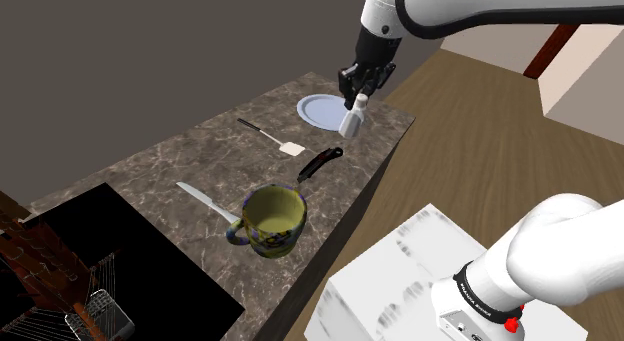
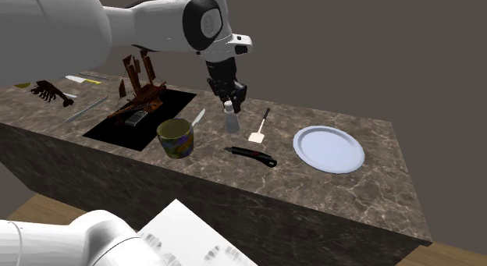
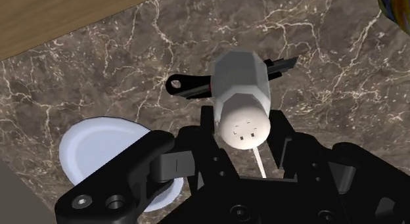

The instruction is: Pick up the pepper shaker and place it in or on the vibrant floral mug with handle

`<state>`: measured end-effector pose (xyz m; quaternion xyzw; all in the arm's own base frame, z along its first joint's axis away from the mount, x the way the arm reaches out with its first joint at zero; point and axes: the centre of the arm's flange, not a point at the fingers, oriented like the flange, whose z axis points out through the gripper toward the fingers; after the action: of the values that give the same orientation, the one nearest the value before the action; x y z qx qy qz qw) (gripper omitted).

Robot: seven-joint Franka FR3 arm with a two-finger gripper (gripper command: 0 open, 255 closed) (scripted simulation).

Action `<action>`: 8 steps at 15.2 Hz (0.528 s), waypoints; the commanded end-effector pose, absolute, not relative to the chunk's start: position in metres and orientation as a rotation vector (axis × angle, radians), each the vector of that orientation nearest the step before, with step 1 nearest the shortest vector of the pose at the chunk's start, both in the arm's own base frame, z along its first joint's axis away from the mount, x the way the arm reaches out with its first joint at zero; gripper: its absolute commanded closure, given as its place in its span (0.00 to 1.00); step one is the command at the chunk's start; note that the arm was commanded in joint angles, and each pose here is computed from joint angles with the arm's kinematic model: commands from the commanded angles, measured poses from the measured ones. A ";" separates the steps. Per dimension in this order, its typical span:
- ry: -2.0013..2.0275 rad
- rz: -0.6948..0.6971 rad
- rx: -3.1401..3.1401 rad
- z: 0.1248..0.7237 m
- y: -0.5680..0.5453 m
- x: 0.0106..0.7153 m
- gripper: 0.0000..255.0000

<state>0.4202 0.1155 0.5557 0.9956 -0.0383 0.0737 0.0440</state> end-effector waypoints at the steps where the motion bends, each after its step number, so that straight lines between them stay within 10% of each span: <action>1: -0.119 0.225 3.043 0.561 0.141 0.417 1.00; 8: -0.119 0.225 3.043 0.572 0.231 0.400 1.00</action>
<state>0.3998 0.2161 0.5707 0.9956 -0.0382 0.0739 0.0441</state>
